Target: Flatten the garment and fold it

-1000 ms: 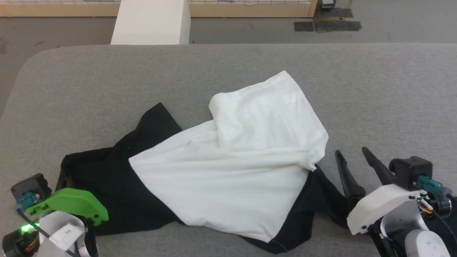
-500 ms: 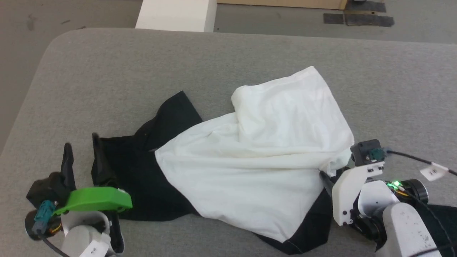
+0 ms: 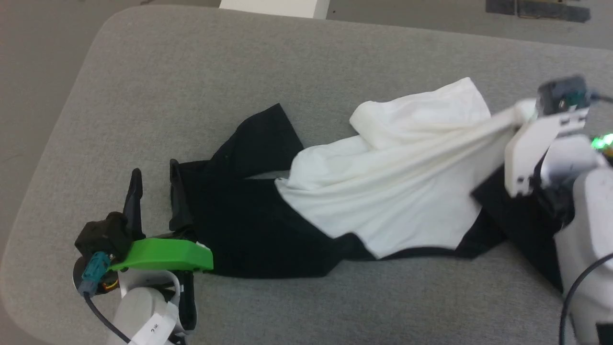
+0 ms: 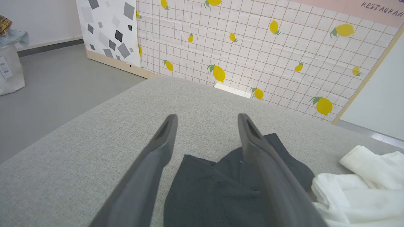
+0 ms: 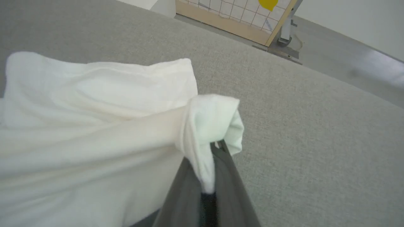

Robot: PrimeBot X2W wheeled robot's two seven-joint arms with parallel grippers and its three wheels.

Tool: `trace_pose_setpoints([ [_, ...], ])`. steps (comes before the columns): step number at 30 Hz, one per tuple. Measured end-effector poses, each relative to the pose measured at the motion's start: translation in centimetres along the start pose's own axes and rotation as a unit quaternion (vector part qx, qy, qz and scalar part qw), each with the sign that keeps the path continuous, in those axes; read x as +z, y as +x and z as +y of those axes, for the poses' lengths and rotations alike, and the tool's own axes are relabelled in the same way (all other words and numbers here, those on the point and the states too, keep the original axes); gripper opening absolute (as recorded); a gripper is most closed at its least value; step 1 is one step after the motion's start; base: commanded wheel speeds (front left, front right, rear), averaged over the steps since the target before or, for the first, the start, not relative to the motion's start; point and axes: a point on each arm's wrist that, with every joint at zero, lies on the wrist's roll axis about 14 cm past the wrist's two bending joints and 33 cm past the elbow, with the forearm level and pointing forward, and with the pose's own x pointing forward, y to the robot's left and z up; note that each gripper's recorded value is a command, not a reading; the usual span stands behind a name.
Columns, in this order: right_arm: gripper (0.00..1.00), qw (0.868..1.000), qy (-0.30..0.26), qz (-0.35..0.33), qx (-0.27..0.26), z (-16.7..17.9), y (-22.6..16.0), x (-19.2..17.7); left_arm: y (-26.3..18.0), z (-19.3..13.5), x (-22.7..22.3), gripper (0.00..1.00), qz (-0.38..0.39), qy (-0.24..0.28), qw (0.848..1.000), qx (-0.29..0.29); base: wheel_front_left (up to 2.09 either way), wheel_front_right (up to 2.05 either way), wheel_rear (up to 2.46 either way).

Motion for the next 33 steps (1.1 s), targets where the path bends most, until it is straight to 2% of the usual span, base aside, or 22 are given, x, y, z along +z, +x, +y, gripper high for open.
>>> trace_pose_setpoints([
  [3,0.00,0.999,-0.027,-0.042,-0.006,-0.4,1.4,3.2,-0.1,0.1,-0.3,1.00,0.005,0.001,1.000,0.002,0.00,0.00,0.00],
  [6,0.00,0.997,-0.040,-0.062,0.005,0.4,2.6,4.5,-0.3,0.3,-0.4,1.00,0.008,0.005,1.000,0.006,0.00,0.00,0.00],
  [8,0.58,0.996,-0.043,-0.072,0.013,1.0,2.9,4.8,-0.4,0.3,-0.4,1.00,0.008,0.005,1.000,0.007,0.00,0.00,0.00],
  [9,1.00,0.996,-0.040,-0.073,0.018,1.4,3.0,4.6,-0.4,0.2,-0.4,1.00,0.008,0.005,1.000,0.005,0.00,0.00,0.00],
  [15,1.00,0.994,0.001,-0.104,0.041,2.7,1.6,3.7,-0.8,-0.7,-0.3,1.00,0.007,0.008,1.000,-0.014,0.00,0.00,0.00],
  [24,1.00,0.976,0.050,-0.204,0.063,4.6,-6.2,1.3,-1.7,-4.0,-2.4,1.00,0.042,0.020,0.995,-0.090,0.00,0.00,0.00],
  [30,1.00,0.967,0.086,-0.235,0.037,3.4,-10.8,-0.2,-1.2,-8.5,-5.3,1.00,0.122,0.054,0.974,-0.183,0.00,0.00,0.00],
  [33,1.00,0.968,0.100,-0.230,0.026,3.1,-12.3,-1.3,-0.8,-9.0,-7.5,1.00,0.189,0.086,0.959,-0.194,0.00,0.00,0.00],
])
